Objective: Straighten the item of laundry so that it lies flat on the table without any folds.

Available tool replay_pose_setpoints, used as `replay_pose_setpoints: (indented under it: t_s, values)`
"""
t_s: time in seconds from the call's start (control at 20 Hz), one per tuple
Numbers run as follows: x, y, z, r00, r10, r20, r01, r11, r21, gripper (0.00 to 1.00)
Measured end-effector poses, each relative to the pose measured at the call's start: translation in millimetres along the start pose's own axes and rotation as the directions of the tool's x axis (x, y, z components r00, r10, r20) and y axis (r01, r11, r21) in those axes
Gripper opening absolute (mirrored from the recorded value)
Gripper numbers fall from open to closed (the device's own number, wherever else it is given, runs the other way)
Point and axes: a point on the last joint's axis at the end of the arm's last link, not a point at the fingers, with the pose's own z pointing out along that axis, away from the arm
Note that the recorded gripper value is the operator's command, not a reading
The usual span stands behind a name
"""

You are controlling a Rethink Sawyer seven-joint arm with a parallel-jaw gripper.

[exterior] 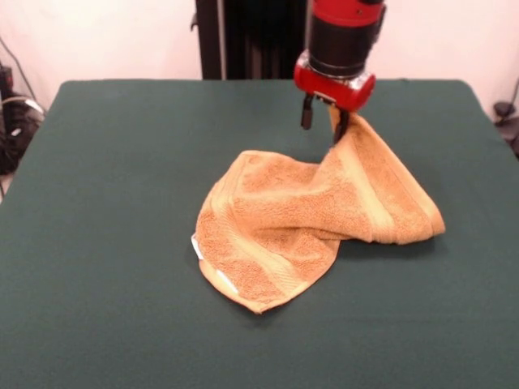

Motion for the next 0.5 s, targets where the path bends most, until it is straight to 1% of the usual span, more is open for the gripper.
replay_pose_setpoints:
  t_s: [0.25,0.45,0.5]
  values:
    - [0.1,-4.1,-2.4,0.999,0.05,-0.022,-0.05,0.999,-0.015,1.0]
    - [3.2,-6.3,2.0,0.993,0.091,-0.075,-0.094,0.995,-0.041,1.0]
    - [5.2,-6.5,4.3,0.99,0.104,-0.098,-0.109,0.993,-0.051,1.0]
